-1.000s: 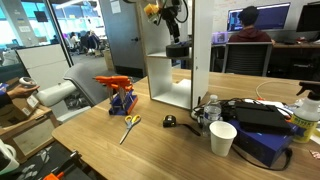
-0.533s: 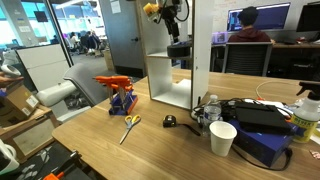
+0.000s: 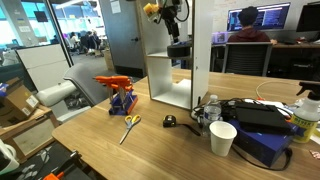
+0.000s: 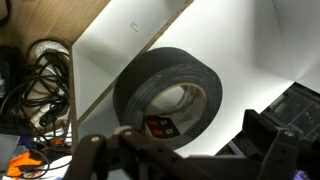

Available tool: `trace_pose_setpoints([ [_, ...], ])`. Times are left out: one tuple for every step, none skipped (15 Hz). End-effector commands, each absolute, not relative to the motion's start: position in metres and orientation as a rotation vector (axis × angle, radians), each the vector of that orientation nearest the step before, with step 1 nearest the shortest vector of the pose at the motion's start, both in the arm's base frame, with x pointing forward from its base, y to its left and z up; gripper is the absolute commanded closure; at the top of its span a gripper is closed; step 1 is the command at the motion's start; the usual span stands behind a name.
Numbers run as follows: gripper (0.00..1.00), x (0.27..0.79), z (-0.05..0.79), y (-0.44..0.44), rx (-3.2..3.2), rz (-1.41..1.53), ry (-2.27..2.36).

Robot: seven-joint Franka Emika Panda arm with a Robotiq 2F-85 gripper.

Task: Put the grey tape on the shelf.

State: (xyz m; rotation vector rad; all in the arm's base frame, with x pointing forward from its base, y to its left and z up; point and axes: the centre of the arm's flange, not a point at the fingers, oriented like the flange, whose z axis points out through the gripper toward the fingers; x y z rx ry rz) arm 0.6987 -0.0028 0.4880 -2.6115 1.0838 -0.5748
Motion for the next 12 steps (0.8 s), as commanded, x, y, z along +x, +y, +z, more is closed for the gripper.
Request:
trace_pose_setpoints([
  [0.00, 0.692, 0.483, -0.003, -2.624, -0.609, 1.093],
  [0.00, 0.689, 0.480, -0.004, -2.625, -0.616, 1.079],
  [0.00, 0.687, 0.478, -0.006, -2.631, -0.605, 1.089],
  [0.00, 0.684, 0.476, -0.006, -2.637, -0.600, 1.088],
  [0.00, 0.682, 0.475, -0.007, -2.639, -0.596, 1.094],
  [0.00, 0.680, 0.475, -0.008, -2.639, -0.602, 1.100],
  [0.00, 0.678, 0.475, -0.009, -2.637, -0.601, 1.122],
  [0.00, 0.692, 0.468, -0.010, -2.641, -0.553, 1.109],
  [0.00, 0.691, 0.467, -0.011, -2.642, -0.555, 1.111],
  [0.00, 0.690, 0.467, -0.012, -2.643, -0.557, 1.113],
  [0.00, 0.689, 0.467, -0.013, -2.643, -0.558, 1.114],
  [0.00, 0.689, 0.468, -0.013, -2.643, -0.558, 1.114],
])
